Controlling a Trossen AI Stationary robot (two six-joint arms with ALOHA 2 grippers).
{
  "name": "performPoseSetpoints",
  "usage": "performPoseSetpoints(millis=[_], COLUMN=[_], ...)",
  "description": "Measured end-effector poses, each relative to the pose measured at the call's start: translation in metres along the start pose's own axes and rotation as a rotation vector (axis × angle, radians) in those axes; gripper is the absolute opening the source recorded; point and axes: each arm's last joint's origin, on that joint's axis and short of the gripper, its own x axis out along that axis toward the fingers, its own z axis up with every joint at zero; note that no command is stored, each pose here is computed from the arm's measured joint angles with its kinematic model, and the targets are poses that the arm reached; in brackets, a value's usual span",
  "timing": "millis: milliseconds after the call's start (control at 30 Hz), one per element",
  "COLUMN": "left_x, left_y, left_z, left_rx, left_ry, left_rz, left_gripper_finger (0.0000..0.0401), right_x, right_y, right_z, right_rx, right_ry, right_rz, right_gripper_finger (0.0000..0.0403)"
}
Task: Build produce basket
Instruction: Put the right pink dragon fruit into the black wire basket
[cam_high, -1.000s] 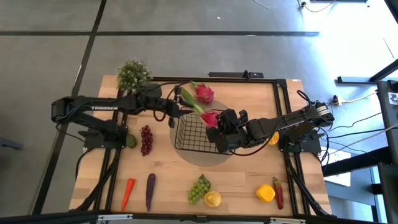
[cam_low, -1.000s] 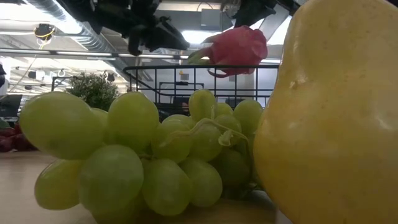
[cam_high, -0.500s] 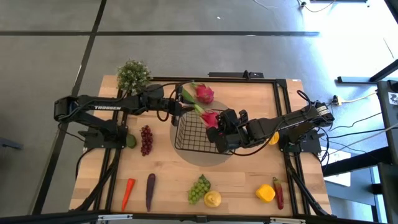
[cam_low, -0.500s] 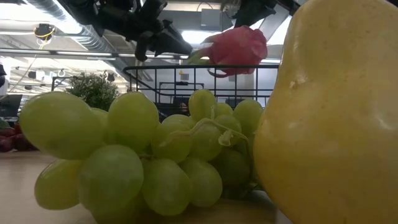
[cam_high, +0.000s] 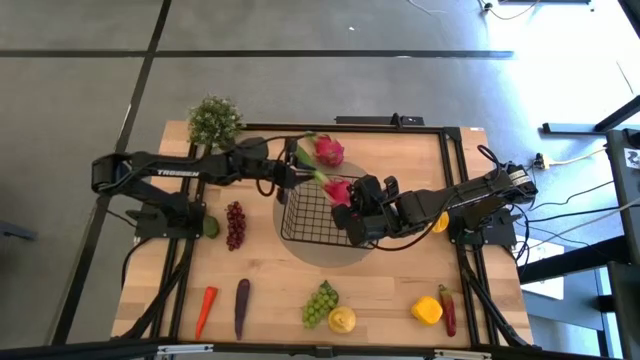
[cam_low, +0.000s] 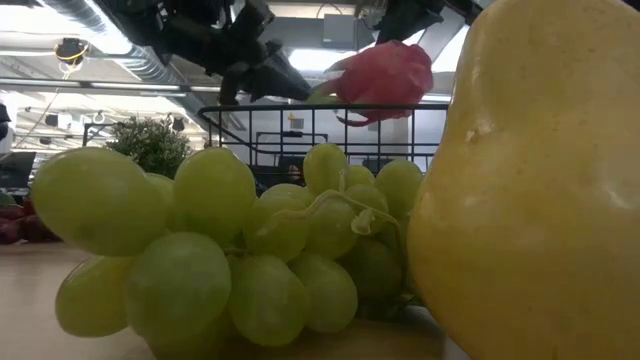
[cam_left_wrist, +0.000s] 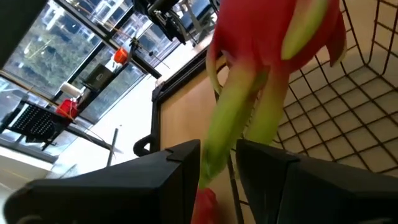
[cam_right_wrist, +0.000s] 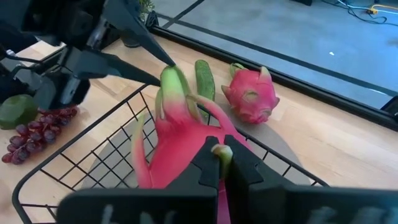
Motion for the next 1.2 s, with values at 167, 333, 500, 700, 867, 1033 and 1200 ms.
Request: performPoseSetpoints(millis=[167,333,500,700,867,1033,1200], left_x=[0.0037,0.0037,0.0037,0.0037,0.0037,0.0038,0.0043], left_y=[-0.0008,0.0010,0.0006,0.0005,0.0005,-0.0005,-0.0059], left_z=[-0.0015,0.0003,-0.0001,-0.0001,-0.0002,0.0007,0.0056], left_rx=[0.039,0.046,0.045,0.046,0.046,0.042,0.047], left_ry=[-0.002,-0.019,-0.016,-0.015,-0.014,-0.016,-0.029], left_rz=[0.010,0.029,0.025,0.024,0.024,0.022,0.004], left_gripper_finger=[0.0096,0.0096,0.0096,0.0092,0.0050,0.0007,0.0003], right_x=[0.0000,0.0000,0.0000,0.0000,0.0000,-0.0001,-0.0002], right_y=[0.0001,0.0001,0.0002,0.0002,0.0002,0.0002,0.0003], right_z=[0.0000,-0.0001,-0.0001,-0.0001,-0.0001,-0.0002,-0.0005], right_rx=[-0.001,-0.001,-0.001,-0.001,-0.001,-0.001,-0.001], right_ry=[0.000,0.005,0.007,0.007,0.007,0.007,0.020], right_rz=[0.001,0.003,0.004,0.004,0.004,0.005,0.011], right_gripper_finger=[0.0000,0.0000,0.0000,0.0000,0.0000,0.0000,0.0000])
